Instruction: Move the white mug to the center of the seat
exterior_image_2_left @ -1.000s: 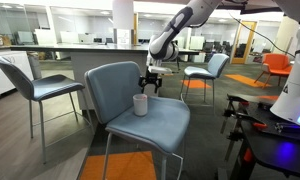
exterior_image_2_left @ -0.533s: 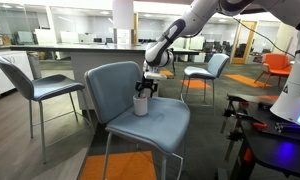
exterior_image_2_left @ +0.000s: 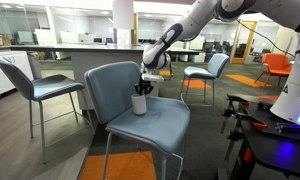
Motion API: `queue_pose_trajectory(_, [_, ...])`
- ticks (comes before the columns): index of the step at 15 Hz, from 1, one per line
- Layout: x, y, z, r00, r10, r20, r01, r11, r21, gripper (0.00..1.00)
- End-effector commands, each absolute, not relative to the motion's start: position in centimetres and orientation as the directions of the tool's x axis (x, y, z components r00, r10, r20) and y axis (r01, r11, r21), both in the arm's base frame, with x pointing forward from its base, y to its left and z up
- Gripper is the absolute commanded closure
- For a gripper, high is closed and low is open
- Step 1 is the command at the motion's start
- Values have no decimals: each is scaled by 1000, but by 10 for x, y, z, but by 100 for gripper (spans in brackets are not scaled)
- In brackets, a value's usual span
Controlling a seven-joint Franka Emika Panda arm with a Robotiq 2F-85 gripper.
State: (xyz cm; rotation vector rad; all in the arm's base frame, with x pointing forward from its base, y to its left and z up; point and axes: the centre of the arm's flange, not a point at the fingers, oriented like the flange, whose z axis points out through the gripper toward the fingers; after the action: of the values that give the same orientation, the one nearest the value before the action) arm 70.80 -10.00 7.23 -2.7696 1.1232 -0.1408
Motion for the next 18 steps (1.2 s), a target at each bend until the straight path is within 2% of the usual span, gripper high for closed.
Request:
queue_pose_trajectory(1, [710,-97,79,750,-660,42,-648,-746,-152,99])
queue_pose_trajectory(11, [659,-40,129,858,-503,102,-504,-863,-14,97])
queue_pose_trajectory(18, [600,-33,165,858,-485,172,-508,-849,141,97])
